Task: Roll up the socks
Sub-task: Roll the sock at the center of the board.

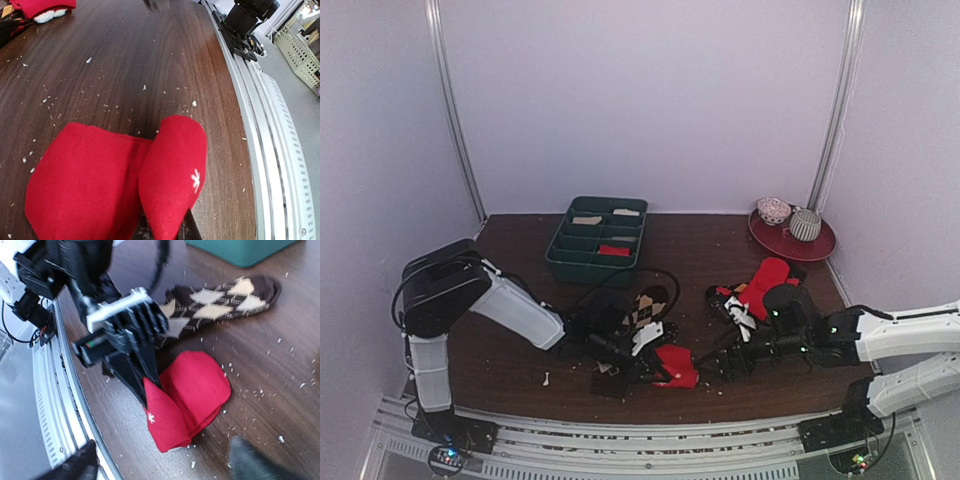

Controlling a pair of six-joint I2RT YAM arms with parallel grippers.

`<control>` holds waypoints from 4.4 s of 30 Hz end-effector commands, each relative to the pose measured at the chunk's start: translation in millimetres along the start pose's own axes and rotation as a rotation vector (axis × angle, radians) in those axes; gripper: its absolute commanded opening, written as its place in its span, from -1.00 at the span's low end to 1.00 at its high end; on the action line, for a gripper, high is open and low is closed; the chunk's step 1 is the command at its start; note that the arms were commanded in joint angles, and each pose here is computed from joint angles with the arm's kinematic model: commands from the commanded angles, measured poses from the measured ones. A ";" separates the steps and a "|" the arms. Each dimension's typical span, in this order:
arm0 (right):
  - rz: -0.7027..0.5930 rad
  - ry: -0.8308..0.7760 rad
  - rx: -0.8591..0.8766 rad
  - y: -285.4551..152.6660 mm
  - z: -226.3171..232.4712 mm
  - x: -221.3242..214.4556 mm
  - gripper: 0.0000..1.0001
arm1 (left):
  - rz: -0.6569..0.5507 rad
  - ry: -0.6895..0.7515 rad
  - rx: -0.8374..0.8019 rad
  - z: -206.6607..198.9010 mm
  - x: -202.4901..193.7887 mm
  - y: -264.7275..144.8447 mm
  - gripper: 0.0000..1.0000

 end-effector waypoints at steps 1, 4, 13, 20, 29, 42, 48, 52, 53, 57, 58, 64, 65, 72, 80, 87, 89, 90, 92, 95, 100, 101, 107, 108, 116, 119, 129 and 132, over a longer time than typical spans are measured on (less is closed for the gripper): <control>-0.088 -0.005 -0.211 -20.0 -17.5 14.5 1.00 | 0.137 -0.128 0.001 0.1 -39.5 4.5 -1.00; -0.188 0.083 -0.440 -39.7 -40.6 32.5 1.00 | 0.136 -0.119 0.008 1.1 -36.0 3.9 -1.00; -0.326 0.167 -0.767 -73.1 -80.4 32.6 1.00 | 0.118 -0.108 0.010 2.7 -30.2 4.6 -1.00; -0.231 0.006 -0.357 -32.6 -36.1 6.9 0.71 | 0.131 -0.107 0.015 3.0 -31.8 4.0 -1.00; -0.084 -0.336 -0.120 21.3 12.1 -33.3 0.57 | 0.135 -0.114 0.031 3.2 -33.6 1.8 -1.00; -0.079 -0.511 -0.162 58.5 13.5 -37.0 0.43 | 0.141 -0.108 0.024 0.8 -32.3 -0.9 -1.00; -0.037 -0.526 -0.178 72.4 5.9 -47.7 0.15 | 0.134 -0.107 0.015 -1.4 -30.6 -2.5 -1.00; -0.035 -0.514 -0.188 74.3 2.0 -49.9 -0.15 | 0.124 -0.103 -0.007 -5.0 -30.2 -3.0 -1.00; -0.033 -0.507 -0.185 75.5 2.1 -49.2 -0.35 | 0.122 -0.103 -0.013 -5.9 -30.2 -3.2 -1.00; 0.028 -0.473 -0.169 82.7 -0.9 -54.1 -0.77 | 0.111 -0.081 -0.011 -7.0 -25.4 -6.1 -1.00; 0.039 -0.457 -0.158 83.5 -0.2 -54.6 -0.82 | 0.105 -0.069 -0.001 -6.9 -22.3 -8.3 -0.97; 0.136 -0.260 -0.097 81.5 -3.4 -54.8 -0.91 | 0.048 0.042 0.119 -6.7 11.2 -37.0 -0.37; 0.167 -0.228 -0.088 80.9 -3.9 -56.1 -0.91 | 0.027 0.071 0.147 -7.7 21.5 -45.4 -0.32; 0.434 -0.026 -0.074 83.6 -13.6 -68.1 -0.92 | -0.057 0.154 0.196 -18.2 40.4 -69.2 -0.06; 0.634 0.074 -0.064 91.7 -16.3 -80.2 -0.91 | -0.086 0.191 0.159 -16.1 27.5 -54.3 -0.02; 0.682 0.088 -0.060 95.2 -20.3 -90.2 -0.90 | -0.067 0.168 0.160 -8.2 16.8 -42.1 -0.04; 0.686 0.086 -0.060 94.7 -21.3 -90.9 -0.90 | -0.048 0.161 0.167 -6.2 10.8 -40.3 -0.05; 0.687 0.087 -0.060 94.1 -22.1 -91.2 -0.90 | -0.039 0.155 0.172 -5.3 6.9 -39.3 -0.05; 0.693 0.086 -0.061 93.2 -23.9 -93.6 -0.90 | -0.023 0.146 0.182 -3.0 0.3 -37.4 -0.05; 0.700 0.092 -0.056 92.3 -26.1 -96.6 -0.90 | 0.002 0.129 0.190 0.3 -9.6 -33.0 -0.11; 0.704 0.093 -0.050 90.8 -27.4 -100.5 -0.90 | 0.035 0.104 0.207 3.4 -26.4 -29.6 -0.10; 0.701 0.093 -0.049 90.5 -27.8 -100.5 -0.89 | 0.041 0.101 0.213 4.3 -28.7 -29.4 -0.08; 0.698 0.100 -0.042 91.3 -29.0 -101.8 -0.88 | 0.063 0.093 0.209 5.4 -35.9 -26.2 -0.43; 0.697 0.102 -0.042 91.5 -29.2 -101.9 -0.86 | 0.070 0.089 0.207 5.9 -37.6 -25.1 -0.63; 0.530 0.011 -0.060 86.9 -23.3 -64.1 -0.52 | 0.125 0.011 0.163 2.1 -53.2 -19.9 -1.00; 0.342 -0.084 -0.095 73.3 -20.0 -31.1 -0.29 | 0.169 -0.054 0.151 0.9 -62.2 -18.3 -1.00; -0.231 -0.537 -0.046 12.5 10.6 4.9 0.19 | 0.305 -0.194 0.111 -0.6 -85.9 -11.4 -1.00; -0.174 -0.623 -0.050 22.9 11.3 -4.9 0.20 | 0.316 -0.215 0.095 -3.1 -87.2 -11.5 -1.00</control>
Point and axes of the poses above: each gripper's point midway between its finger pads, its own y axis out along the fingers, its own z axis along the line the jaws close on, x = y × z, the point moved 4 cm from there along -y, back along the fingers, and after that the axes turned 8 degrees about y, right-handed, at the moved point
